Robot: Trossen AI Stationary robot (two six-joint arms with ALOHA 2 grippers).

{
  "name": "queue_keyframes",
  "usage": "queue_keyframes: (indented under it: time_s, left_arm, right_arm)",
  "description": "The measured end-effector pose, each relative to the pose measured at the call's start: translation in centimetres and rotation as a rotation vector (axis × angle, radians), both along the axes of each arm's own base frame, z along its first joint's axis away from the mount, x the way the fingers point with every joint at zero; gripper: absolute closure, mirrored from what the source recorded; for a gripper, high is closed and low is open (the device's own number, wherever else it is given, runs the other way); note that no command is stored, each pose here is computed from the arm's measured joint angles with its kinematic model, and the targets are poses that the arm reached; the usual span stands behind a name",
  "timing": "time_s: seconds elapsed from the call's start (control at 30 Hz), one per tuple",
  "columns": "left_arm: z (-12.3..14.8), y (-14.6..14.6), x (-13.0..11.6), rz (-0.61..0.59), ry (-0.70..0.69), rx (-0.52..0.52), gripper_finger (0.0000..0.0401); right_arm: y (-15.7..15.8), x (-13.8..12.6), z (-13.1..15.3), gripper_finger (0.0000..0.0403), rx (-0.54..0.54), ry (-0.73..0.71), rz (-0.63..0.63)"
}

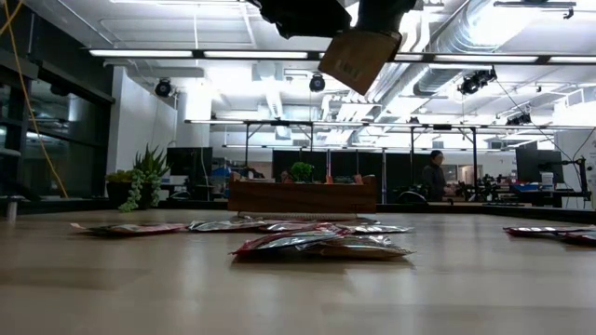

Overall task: Pick & Place Tea
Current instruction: Put the brown tea bag in the left section of the wooden organizer

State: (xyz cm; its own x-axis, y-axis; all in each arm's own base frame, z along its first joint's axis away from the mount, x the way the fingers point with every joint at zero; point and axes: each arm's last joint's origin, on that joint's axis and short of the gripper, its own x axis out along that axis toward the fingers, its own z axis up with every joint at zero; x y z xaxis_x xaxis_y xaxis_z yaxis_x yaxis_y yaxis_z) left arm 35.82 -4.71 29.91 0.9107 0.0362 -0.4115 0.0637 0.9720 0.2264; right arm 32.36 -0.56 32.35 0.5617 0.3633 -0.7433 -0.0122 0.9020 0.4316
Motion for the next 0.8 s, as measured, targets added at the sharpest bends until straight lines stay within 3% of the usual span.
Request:
queue_keyframes:
  time_s: [0.4, 0.8]
  left_arm:
    - [-0.38, 0.02, -0.17, 0.001, 0.041, 0.002, 0.0321]
    - [-0.33, 0.02, -0.15, 0.002, 0.035, 0.0, 0.0392]
  right_arm:
    - [-0.01, 0.12, 0.09, 0.0403, -0.001, -0.015, -0.001]
    - [-0.01, 0.19, 0.18, 0.0403, 0.0, -0.024, -0.002]
